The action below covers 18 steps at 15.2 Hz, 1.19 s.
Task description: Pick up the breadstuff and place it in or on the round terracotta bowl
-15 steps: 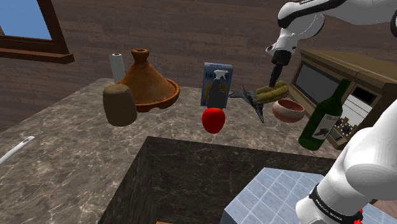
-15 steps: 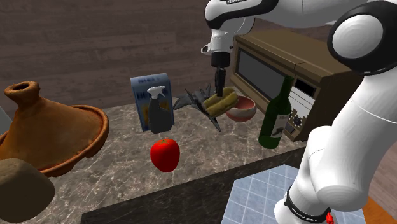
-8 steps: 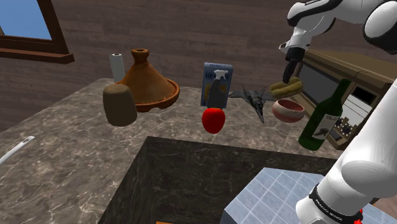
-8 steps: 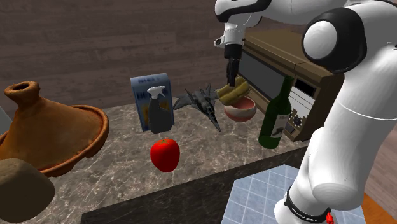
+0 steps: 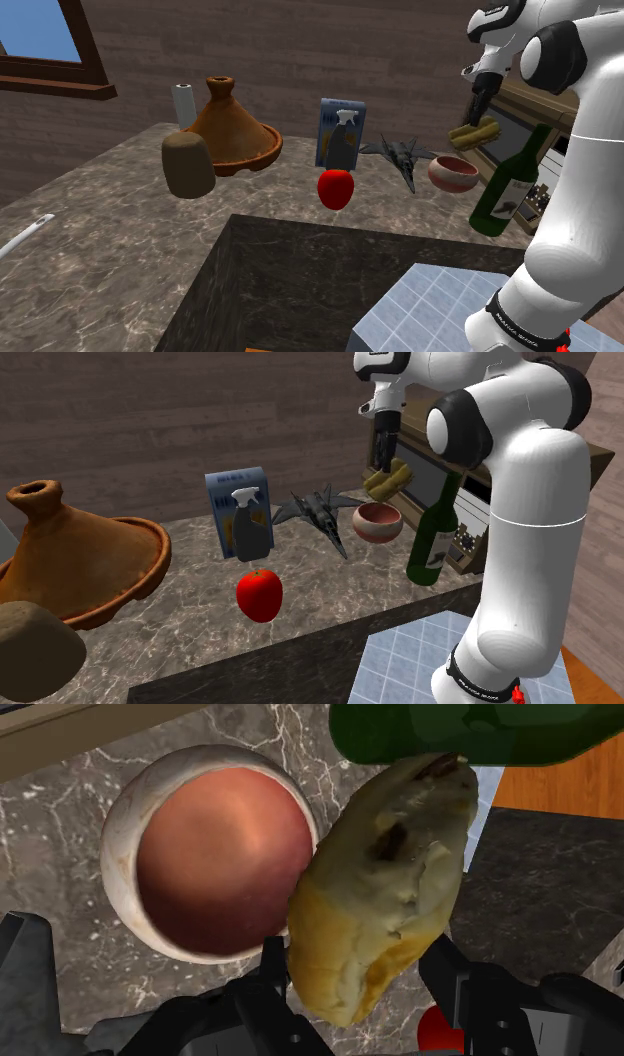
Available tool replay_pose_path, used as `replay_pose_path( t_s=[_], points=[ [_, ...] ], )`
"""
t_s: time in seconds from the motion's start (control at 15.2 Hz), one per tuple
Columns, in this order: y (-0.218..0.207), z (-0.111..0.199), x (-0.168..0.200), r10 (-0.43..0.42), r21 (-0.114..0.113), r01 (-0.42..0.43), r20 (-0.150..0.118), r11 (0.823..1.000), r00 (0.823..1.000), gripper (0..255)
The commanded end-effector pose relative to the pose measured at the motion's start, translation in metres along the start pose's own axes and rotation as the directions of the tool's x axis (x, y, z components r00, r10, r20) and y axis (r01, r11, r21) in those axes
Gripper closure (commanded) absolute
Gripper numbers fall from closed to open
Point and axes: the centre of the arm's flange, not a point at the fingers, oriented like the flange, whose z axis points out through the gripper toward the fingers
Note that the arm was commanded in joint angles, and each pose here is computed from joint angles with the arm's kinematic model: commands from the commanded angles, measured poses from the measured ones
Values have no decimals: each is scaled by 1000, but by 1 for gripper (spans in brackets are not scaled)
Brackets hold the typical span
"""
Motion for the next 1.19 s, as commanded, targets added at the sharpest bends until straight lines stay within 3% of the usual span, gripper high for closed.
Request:
replay_pose_path(
  t_s=[0.0,1.12],
  points=[
    [9,-2,-6,-4,1,4,1,1000,1000,255],
    [51,71,-9,-4,1,4,1,1000,1000,255]
  ],
)
